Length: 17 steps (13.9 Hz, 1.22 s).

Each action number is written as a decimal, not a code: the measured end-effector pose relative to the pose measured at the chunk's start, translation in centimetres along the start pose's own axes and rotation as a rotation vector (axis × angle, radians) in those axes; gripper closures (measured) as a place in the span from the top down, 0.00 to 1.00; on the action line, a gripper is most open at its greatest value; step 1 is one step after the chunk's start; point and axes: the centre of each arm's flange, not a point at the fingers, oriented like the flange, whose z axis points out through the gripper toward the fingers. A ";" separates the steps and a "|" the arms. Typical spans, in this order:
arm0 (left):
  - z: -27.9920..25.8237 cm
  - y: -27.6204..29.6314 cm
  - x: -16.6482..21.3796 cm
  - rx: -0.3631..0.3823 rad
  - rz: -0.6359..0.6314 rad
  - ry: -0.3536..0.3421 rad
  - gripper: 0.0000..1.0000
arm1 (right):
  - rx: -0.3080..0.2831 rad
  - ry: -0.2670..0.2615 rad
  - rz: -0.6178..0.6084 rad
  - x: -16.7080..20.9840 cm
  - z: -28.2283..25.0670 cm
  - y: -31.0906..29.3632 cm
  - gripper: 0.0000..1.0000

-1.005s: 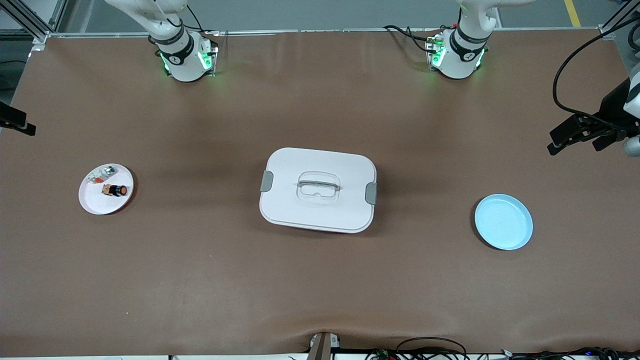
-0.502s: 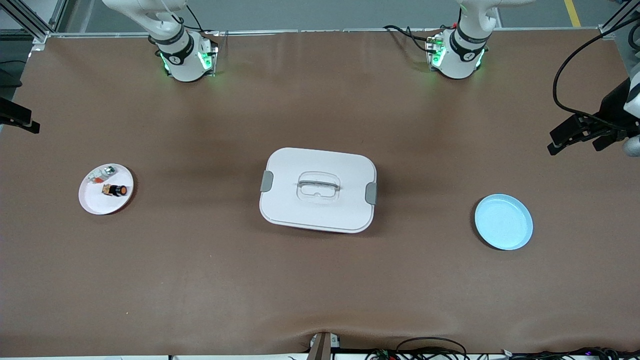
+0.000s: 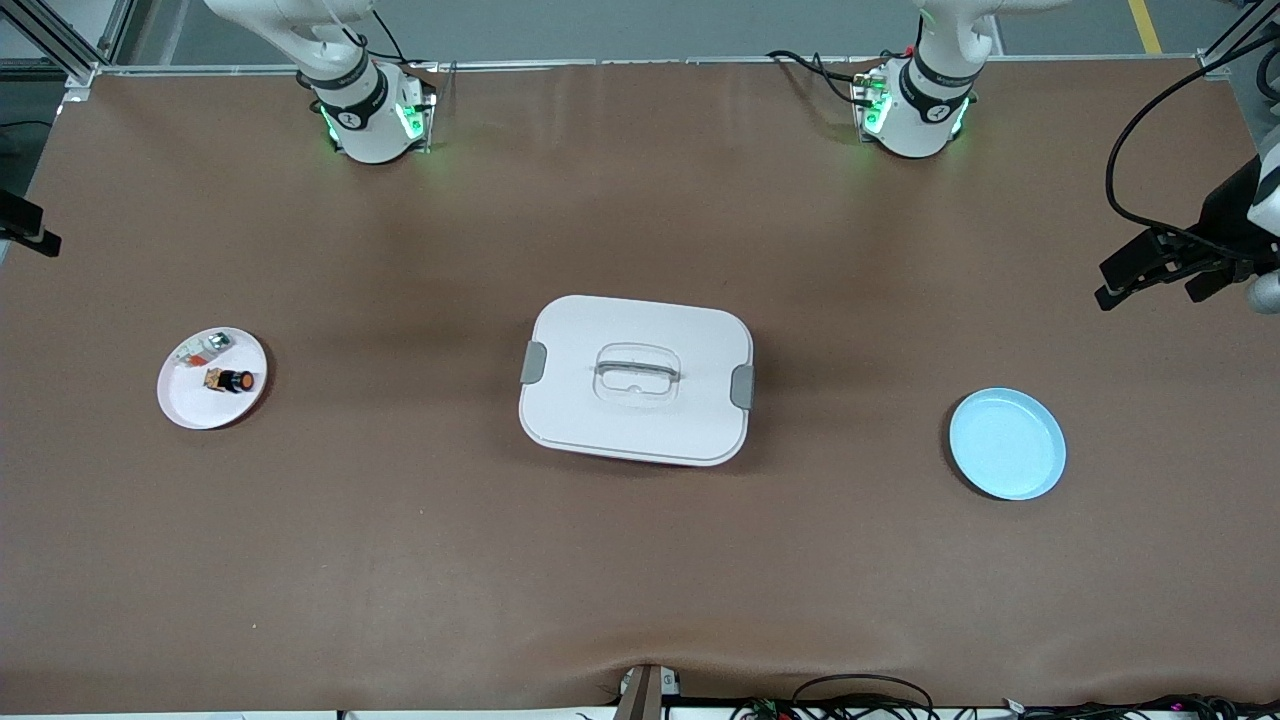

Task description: Transfer orange switch to right arm and place

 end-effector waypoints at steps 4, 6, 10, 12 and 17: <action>0.0 0.0 0.0 0.000 0.000 0.000 1.00 | 0.012 -0.007 0.006 -0.4 0.0 0.3 1.00; 0.0 0.0 0.0 0.000 0.000 0.000 1.00 | 0.015 -0.015 0.001 -0.4 0.3 0.1 1.00; 0.2 0.0 -0.3 0.004 0.000 -0.024 1.00 | 0.018 -0.020 0.002 -0.4 0.4 0.0 1.00; 0.3 0.0 -0.4 0.006 0.001 -0.038 1.00 | 0.019 -0.020 0.019 -0.5 0.4 -0.3 1.00; 0.3 0.0 -0.5 0.006 0.002 -0.042 1.00 | 0.021 0.007 0.015 -1.9 0.7 -1.8 1.00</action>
